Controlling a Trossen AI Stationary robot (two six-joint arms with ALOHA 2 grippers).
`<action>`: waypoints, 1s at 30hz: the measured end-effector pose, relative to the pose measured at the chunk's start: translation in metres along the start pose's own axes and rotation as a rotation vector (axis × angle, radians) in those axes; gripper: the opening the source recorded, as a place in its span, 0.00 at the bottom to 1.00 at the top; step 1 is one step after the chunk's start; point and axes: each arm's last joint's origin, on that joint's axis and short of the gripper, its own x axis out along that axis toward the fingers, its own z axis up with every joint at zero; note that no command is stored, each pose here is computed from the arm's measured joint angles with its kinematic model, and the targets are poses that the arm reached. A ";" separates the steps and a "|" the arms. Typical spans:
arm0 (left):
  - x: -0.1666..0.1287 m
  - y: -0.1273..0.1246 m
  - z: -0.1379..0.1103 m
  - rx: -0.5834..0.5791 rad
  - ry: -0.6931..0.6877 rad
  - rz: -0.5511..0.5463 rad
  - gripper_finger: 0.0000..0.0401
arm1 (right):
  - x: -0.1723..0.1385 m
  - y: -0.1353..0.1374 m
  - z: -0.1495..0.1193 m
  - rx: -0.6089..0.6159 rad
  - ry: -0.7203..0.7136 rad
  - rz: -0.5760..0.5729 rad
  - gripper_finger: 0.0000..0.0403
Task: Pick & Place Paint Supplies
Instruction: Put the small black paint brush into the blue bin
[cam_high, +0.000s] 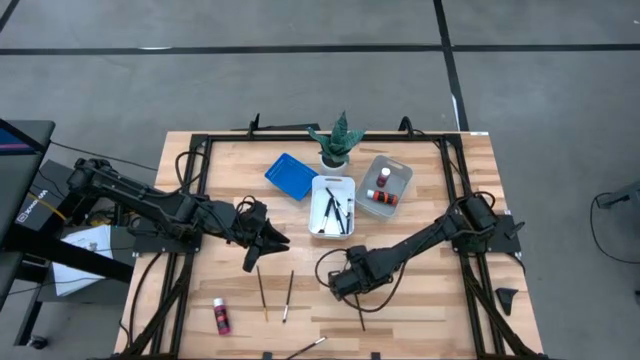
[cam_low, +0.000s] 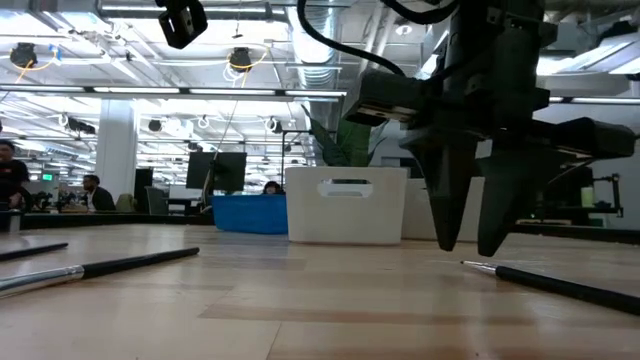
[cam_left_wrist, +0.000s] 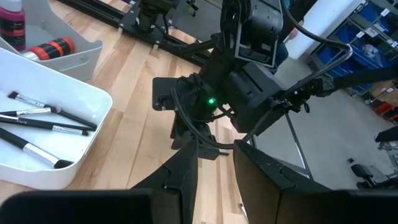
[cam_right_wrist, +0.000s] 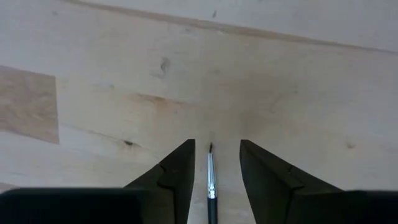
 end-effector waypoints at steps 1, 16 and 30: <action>0.000 0.000 0.000 0.000 0.000 -0.001 0.24 | 0.000 0.000 0.001 0.002 0.000 0.000 0.30; 0.000 0.000 0.000 -0.003 0.001 -0.003 0.24 | 0.018 0.002 -0.007 0.006 0.027 -0.021 0.30; 0.000 0.000 0.000 -0.003 0.007 -0.012 0.24 | 0.019 -0.003 -0.013 -0.061 0.003 -0.034 0.02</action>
